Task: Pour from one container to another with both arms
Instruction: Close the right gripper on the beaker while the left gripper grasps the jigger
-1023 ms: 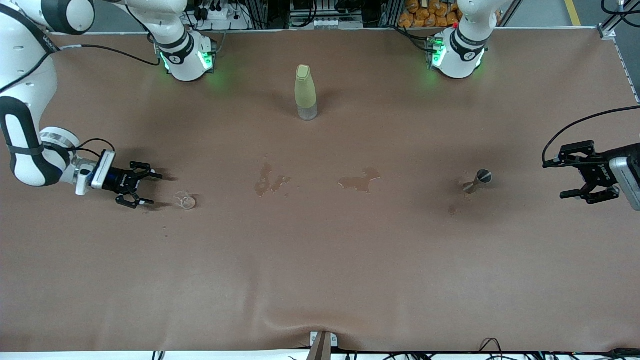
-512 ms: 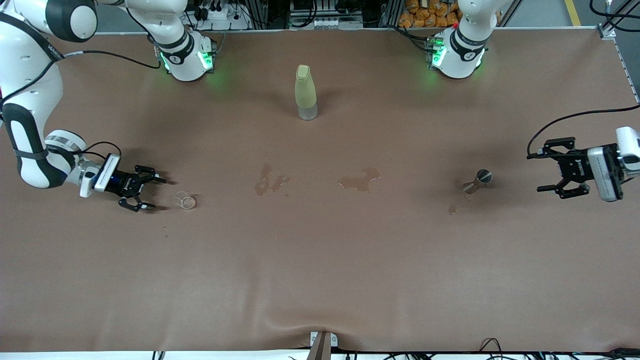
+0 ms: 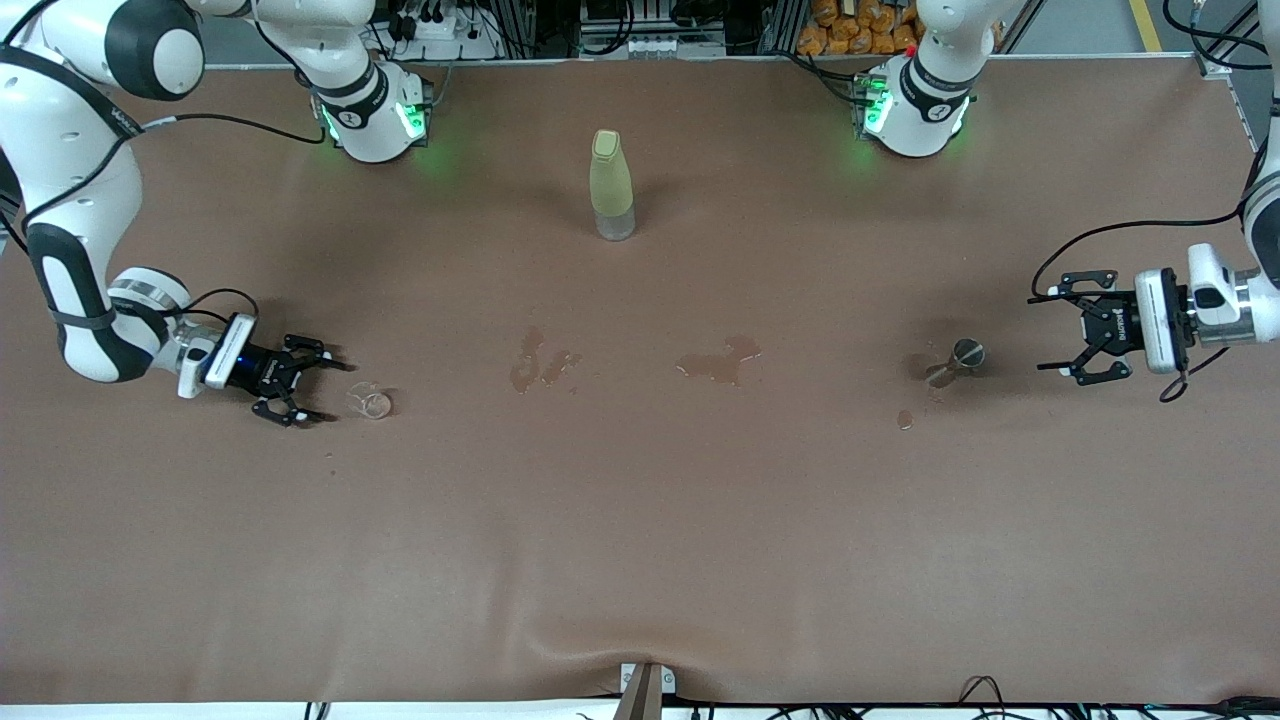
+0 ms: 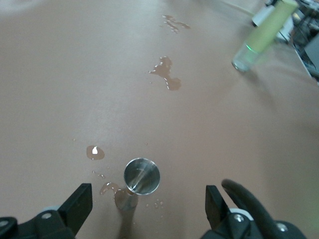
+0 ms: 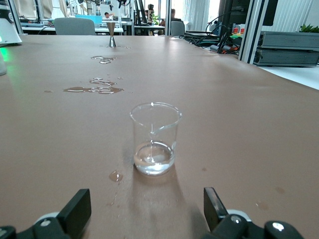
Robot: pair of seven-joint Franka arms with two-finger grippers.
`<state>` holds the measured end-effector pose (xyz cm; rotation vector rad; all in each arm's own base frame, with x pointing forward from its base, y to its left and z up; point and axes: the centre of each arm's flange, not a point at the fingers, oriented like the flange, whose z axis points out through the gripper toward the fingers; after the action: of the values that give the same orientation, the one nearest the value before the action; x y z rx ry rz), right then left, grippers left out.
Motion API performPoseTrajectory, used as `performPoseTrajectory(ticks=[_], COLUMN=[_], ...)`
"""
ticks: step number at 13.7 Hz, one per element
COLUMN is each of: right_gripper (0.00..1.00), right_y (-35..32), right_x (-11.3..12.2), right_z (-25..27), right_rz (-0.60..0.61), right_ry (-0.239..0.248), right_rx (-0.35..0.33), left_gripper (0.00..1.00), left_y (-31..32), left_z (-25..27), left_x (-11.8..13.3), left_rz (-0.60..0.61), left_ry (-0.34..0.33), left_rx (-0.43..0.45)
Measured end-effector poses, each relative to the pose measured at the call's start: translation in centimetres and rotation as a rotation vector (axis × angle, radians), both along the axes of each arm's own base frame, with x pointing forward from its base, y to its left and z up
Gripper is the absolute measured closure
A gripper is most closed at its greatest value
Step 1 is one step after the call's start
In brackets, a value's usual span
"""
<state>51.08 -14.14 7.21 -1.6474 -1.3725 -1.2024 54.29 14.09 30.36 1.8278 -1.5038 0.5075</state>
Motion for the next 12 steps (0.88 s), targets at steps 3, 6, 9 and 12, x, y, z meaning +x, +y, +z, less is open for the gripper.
performPoseTrajectory(ticks=[3,6,9,12], right_gripper=[0.00,0.00,0.00,0.00], right_y=[1.9,3.0,4.7,5.9], right_x=[0.4,0.7,1.0,1.2], right_z=[-0.9,-1.0,-1.1,-1.3], right_rz=[0.004,0.013,0.024,0.029], right_ry=[0.006,0.003,-0.002,-0.003], right_rx=[0.013,0.025,0.060,0.092], left_gripper=[0.00,0.00,0.00,0.00], left_y=[0.7,1.0,0.8,0.4], left_z=[-4.0,-7.8,-11.3,-13.7], left_x=[-0.8,-1.4,-1.9,-2.3], left_rz=[-0.093,-0.115,-0.093,-0.063], left_ry=[-0.070,-0.115,-0.129,-0.111], left_rx=[-0.058,-0.123,-0.193,-0.232])
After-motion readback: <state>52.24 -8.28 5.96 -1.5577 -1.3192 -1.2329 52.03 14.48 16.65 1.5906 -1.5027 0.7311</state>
